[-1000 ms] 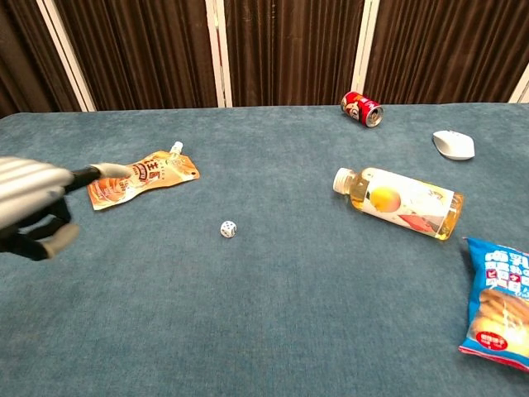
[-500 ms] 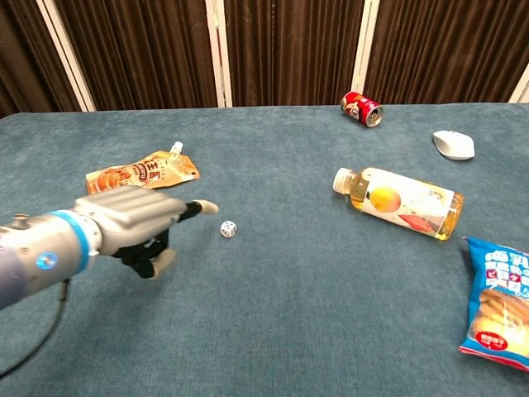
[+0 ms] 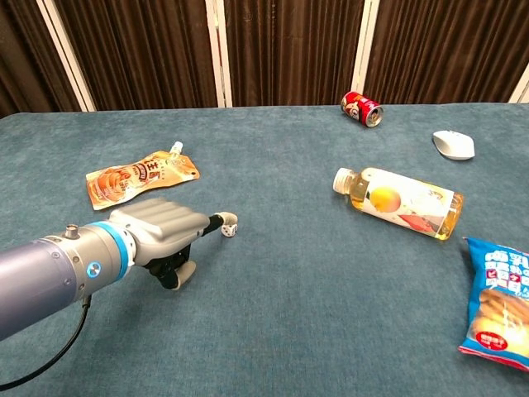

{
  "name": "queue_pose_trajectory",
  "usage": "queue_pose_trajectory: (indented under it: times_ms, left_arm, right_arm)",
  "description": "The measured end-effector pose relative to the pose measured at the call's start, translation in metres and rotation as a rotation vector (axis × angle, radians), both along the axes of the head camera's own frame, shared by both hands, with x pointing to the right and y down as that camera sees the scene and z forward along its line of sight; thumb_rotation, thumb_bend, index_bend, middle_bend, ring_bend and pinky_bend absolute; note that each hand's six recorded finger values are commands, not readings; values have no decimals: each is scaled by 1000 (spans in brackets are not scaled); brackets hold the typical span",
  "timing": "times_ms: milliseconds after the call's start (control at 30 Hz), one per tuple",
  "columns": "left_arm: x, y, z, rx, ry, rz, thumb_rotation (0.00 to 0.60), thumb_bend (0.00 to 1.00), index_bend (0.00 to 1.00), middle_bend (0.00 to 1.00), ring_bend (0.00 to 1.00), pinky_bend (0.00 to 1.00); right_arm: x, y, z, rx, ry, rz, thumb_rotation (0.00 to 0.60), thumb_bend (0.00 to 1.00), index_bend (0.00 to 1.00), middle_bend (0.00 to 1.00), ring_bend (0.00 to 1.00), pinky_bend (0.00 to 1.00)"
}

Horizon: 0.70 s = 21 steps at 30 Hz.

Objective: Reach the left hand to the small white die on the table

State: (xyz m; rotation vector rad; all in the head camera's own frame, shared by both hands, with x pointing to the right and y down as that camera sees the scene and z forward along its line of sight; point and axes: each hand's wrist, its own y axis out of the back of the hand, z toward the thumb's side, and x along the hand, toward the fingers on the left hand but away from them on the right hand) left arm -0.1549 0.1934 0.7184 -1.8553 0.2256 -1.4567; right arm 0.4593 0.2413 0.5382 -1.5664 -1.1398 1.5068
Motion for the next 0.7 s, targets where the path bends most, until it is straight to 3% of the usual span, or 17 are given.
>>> queue_pose_trajectory:
  times_ms: [700]
  left_arm:
    - [-36, 19, -19, 7, 3, -4, 600, 656, 0, 886, 872, 796]
  right_arm:
    - [-13, 4, 1, 6, -5, -43, 600, 5, 63, 0, 0, 0]
